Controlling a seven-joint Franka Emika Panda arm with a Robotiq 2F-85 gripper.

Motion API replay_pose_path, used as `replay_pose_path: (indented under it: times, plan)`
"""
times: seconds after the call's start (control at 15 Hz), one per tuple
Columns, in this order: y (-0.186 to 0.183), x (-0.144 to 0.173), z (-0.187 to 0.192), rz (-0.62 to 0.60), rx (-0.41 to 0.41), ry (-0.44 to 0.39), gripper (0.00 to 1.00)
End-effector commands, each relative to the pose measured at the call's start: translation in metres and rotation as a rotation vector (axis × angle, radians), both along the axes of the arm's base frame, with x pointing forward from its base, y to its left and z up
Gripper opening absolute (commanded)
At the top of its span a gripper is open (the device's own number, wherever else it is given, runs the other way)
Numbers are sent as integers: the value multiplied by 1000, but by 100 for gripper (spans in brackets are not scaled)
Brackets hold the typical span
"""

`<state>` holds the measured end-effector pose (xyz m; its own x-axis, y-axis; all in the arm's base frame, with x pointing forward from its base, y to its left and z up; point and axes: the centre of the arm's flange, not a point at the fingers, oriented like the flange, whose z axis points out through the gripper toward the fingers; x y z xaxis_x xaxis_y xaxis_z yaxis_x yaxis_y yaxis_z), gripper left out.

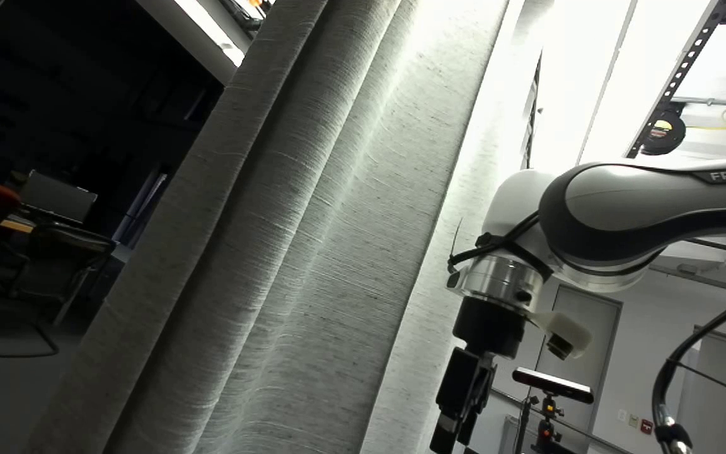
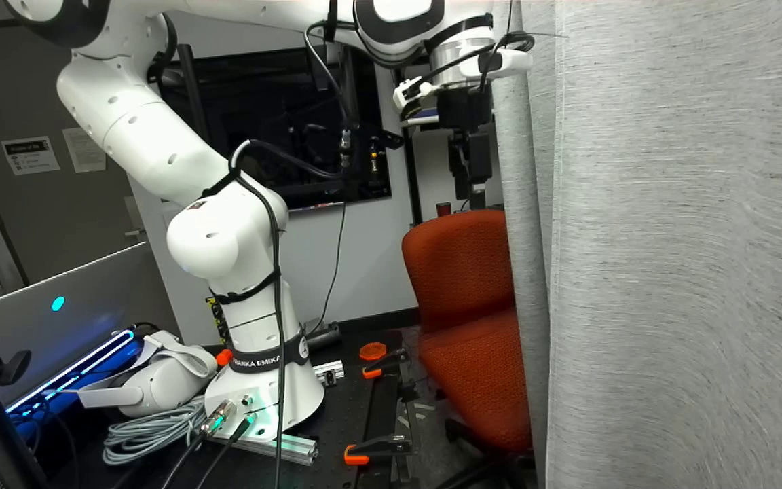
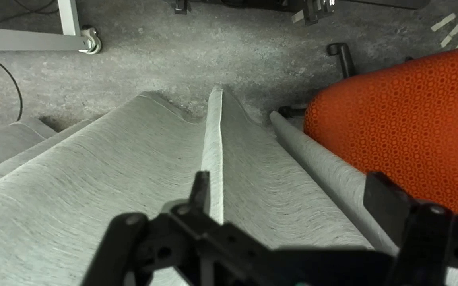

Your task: Slide the curtain to the right

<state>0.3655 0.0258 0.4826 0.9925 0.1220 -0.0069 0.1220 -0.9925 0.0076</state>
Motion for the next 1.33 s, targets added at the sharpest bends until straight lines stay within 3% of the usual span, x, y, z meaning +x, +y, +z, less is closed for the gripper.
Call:
replay_pose_path:
  times: [0.0,0.67,0.73,1.27]
  plan:
    - [26,-3,-5,151,-19,-23,95]
    - [116,-36,-12,551,-8,-9,98]
    - [113,-28,-13,471,-36,3,98]
    - [119,-31,-14,529,-32,5,98]
